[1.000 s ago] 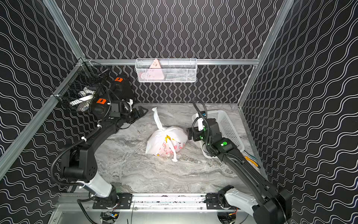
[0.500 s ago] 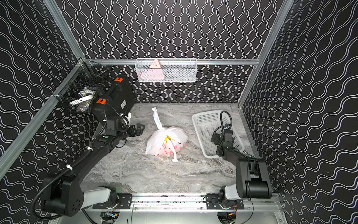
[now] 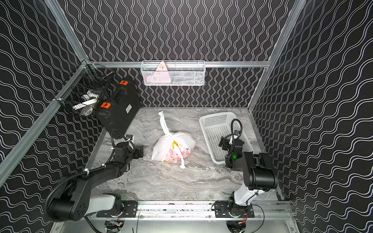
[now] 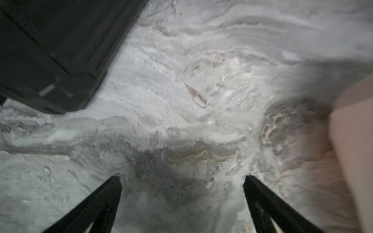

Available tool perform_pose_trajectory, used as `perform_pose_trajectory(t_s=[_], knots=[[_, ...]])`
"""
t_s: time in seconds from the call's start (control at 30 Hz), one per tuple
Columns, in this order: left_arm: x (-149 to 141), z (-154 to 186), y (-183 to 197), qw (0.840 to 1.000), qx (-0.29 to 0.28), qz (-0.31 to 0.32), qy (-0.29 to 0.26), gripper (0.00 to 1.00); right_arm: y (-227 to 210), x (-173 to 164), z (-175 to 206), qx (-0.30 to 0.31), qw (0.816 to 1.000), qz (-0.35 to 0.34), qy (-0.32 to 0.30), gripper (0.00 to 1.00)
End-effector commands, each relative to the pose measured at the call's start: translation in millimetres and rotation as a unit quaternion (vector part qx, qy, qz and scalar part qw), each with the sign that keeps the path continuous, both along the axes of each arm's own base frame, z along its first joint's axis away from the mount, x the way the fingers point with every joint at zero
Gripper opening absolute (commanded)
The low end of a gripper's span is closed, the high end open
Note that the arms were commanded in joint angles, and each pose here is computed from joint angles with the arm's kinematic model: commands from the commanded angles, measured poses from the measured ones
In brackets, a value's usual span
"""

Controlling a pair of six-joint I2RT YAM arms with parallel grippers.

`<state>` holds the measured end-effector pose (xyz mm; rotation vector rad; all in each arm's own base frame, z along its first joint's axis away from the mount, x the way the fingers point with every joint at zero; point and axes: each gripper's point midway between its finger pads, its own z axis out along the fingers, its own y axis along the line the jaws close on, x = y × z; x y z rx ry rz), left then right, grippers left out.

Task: Place the oranges into plastic bags & tie knots
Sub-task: Reset both arms

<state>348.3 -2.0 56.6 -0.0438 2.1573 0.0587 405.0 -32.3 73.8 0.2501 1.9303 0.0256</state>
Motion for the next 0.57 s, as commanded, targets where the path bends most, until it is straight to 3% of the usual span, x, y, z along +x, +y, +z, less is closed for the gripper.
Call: perform_pose_trajectory(t_s=[0.0,0.1,0.13,0.17,0.23,0.33,0.53], knots=[[35.9,50.9,8.8,0.989,0.014,0.021,-0.147,0.99,1.8,-0.5,-4.1,-0.001,1.000,0.005,0.013,1.00],[42.9,23.9,11.6,0.990,0.010,0.026,-0.139,0.99,1.9,1.0,-0.1,-0.004,1.000,0.005,0.002,1.00],[45.7,28.3,13.2,0.987,0.013,0.027,-0.159,0.99,2.4,1.2,1.5,-0.006,1.000,0.006,-0.007,1.00],[41.9,24.7,12.6,0.990,0.006,0.027,-0.135,0.99,2.6,0.7,-1.6,-0.004,1.000,0.006,0.000,1.00],[40.8,25.6,20.2,0.987,0.006,0.045,-0.153,0.99,2.4,0.0,-2.8,-0.003,1.000,0.005,0.010,1.00],[48.2,18.6,19.8,0.992,0.009,0.041,-0.123,0.99,4.9,2.6,-1.6,-0.002,1.000,0.013,-0.001,1.00],[46.7,23.1,18.6,0.990,0.008,0.040,-0.135,0.99,4.0,0.7,-1.5,-0.004,1.000,0.011,0.003,1.00]])
